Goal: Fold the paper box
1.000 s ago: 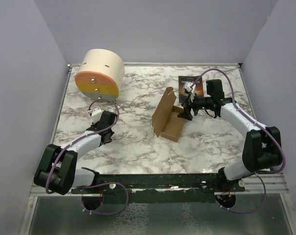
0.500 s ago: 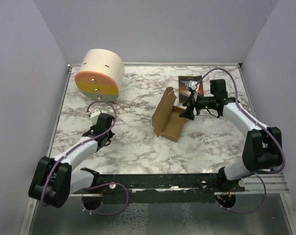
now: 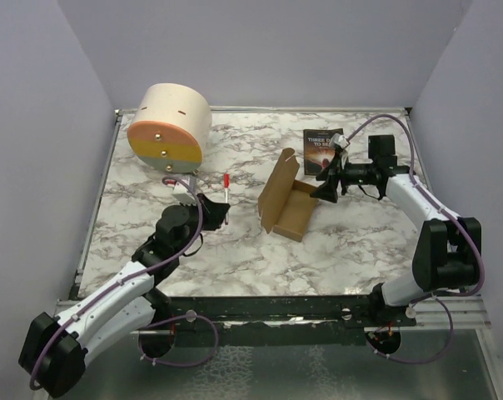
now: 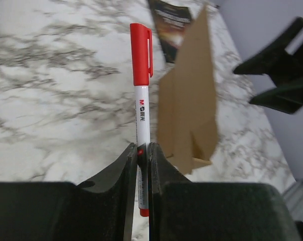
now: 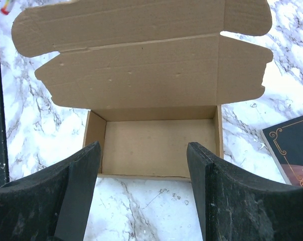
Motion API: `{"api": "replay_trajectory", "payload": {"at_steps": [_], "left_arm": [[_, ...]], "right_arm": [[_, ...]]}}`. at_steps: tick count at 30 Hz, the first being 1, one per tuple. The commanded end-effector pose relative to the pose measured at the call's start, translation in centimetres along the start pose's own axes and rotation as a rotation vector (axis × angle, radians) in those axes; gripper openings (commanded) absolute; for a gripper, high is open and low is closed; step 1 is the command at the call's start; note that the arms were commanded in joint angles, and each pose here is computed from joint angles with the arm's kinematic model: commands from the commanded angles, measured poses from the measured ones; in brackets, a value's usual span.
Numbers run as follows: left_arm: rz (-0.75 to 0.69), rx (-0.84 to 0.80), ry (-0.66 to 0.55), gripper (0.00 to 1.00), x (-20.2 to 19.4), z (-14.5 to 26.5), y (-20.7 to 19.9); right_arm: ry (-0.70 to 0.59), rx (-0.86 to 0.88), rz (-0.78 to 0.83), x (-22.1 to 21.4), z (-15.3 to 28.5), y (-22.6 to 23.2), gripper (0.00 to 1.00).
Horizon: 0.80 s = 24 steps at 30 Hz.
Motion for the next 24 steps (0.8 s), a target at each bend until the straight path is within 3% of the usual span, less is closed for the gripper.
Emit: {"api": "replay_trajectory", "payload": {"at_steps": [1, 14, 19, 24], "left_arm": [[-0.072, -0.344, -0.025, 0.00, 0.2, 0.5, -6.6], [-0.230, -0.565, 0.001, 0.00, -2.4, 0.7, -15.2], [-0.301, -0.544, 0.034, 0.00, -3.6, -1.6, -17.3], [-0.401, -0.407, 0.112, 0.00, -5.1, -5.1, -17.4]], "right_arm": [[-0.059, 0.004, 0.012, 1.4, 0.8, 0.0, 0.70], [-0.078, -0.035, 0.000, 1.4, 2.0, -0.5, 0.70], [-0.085, -0.060, -0.005, 1.5, 2.5, -0.8, 0.70], [-0.088, -0.106, -0.019, 1.4, 3.5, -1.3, 0.70]]}}
Point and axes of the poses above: each gripper's point midway between its finger pads, its own z axis back along the fingers, its own y axis along the line the jaws close on, x = y × z, the point moved 6 cm from there along z, back along the fingers, and after that the axes turned 11 degrees about z, right-handed, at the moved point
